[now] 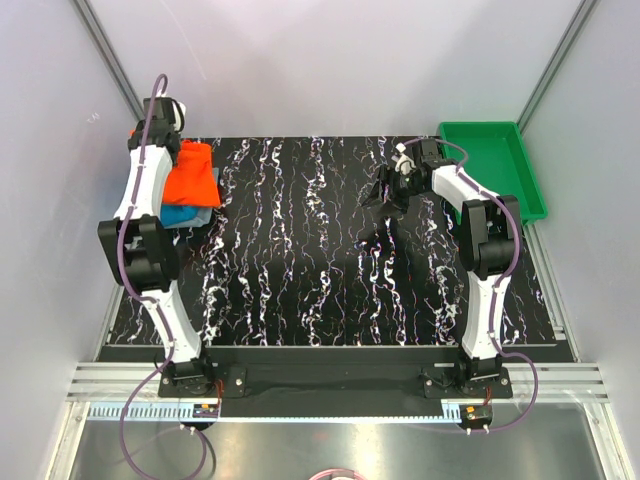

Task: Fold and stack the t-shirts
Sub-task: Neatly place the folded tshirt to the corner

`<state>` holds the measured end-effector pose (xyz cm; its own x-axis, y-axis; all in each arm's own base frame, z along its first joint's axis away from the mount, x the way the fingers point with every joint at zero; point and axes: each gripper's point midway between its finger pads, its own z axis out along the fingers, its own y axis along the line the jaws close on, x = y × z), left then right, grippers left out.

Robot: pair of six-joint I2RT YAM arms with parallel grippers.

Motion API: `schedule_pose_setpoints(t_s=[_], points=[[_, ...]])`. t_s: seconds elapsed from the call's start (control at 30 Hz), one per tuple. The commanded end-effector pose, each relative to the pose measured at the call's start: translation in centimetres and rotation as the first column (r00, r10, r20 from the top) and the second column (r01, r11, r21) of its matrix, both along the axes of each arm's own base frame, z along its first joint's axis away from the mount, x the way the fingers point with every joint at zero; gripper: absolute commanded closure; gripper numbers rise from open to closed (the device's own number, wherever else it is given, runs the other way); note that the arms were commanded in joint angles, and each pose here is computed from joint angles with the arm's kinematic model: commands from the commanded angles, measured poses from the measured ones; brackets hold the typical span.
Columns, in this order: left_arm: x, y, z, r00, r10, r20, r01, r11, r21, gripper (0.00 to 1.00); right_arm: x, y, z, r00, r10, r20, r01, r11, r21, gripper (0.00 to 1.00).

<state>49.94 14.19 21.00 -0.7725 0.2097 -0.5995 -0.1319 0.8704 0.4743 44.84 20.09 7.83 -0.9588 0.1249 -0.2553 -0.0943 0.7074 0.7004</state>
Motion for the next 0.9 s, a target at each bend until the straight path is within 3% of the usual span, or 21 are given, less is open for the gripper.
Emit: schedule_pose_setpoints(t_s=[0.0,0.23,0.5,0.87], points=[[0.5,3.5,3.1,0.990,0.108,0.094,-0.121,0.982,0.147,1.00,0.9,0.0,2.8,0.997,-0.006,0.081,0.005,1.000,0.010,0.30],[0.9,4.4,3.5,0.985,0.139,0.104,-0.156,0.970,0.187,1.00,0.5,-0.1,2.4,0.998,-0.007,0.068,0.007,1.000,0.006,0.30],[0.6,5.4,-0.2,0.986,0.167,0.007,-0.164,0.954,0.253,1.00,0.7,-0.1,2.4,0.997,-0.003,0.076,0.004,1.000,-0.001,0.30],[1.0,8.0,-2.4,0.974,0.223,-0.034,-0.198,0.918,0.342,1.00,0.2,-0.5,1.9,0.998,-0.006,0.070,0.007,1.000,-0.019,0.30]])
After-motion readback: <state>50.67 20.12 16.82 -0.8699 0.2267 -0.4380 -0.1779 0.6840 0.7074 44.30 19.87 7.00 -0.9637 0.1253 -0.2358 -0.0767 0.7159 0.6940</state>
